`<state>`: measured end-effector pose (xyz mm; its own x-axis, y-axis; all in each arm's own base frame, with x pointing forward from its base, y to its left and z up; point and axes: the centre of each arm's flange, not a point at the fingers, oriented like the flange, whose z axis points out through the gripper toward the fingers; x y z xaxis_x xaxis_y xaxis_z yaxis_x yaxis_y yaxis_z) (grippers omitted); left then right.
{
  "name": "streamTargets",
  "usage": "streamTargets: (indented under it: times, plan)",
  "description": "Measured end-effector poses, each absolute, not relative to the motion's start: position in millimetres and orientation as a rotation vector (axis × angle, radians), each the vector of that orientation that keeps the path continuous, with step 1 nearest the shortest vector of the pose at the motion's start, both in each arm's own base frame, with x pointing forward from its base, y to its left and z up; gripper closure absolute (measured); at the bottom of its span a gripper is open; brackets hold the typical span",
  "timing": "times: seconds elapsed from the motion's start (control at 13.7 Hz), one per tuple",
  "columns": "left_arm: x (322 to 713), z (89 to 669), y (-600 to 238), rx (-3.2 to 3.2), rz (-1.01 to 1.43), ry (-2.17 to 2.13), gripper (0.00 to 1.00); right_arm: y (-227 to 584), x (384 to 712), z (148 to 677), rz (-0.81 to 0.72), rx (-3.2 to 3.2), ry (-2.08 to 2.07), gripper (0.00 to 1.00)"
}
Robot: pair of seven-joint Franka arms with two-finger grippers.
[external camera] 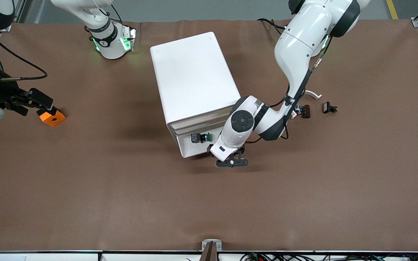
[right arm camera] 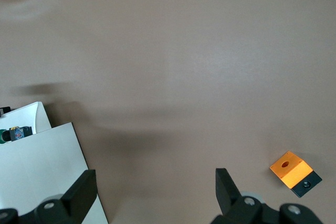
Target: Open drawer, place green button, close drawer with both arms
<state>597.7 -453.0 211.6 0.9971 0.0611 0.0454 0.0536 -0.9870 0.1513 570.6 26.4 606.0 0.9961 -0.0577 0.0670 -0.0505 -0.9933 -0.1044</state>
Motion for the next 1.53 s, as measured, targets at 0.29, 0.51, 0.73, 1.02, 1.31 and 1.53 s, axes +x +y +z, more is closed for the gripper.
streamTargets:
  times: [0.29, 0.51, 0.73, 1.02, 1.31, 1.53]
  plan:
    - [599, 212, -452, 2.987, 0.077, 0.089, 0.00, 19, 564, 619, -0.090, -3.037, 0.099, 0.00]
    - [600, 213, -453, 2.980, 0.088, 0.089, 0.00, 6, 552, 647, -0.109, -3.036, 0.124, 0.00]
    - [600, 216, -454, 2.975, 0.091, 0.091, 0.00, 4, 549, 657, -0.127, -3.045, 0.126, 0.00]
    - [600, 216, -453, 2.951, 0.063, 0.131, 0.00, 0, 548, 656, -0.110, -3.062, 0.130, 0.00]
    - [594, 214, -456, 2.910, -0.049, 0.193, 0.00, -3, 541, 658, -0.039, -3.079, 0.135, 0.00]
    - [588, 211, -457, 2.911, -0.130, 0.203, 0.00, -6, 540, 661, -0.039, -3.091, 0.139, 0.00]
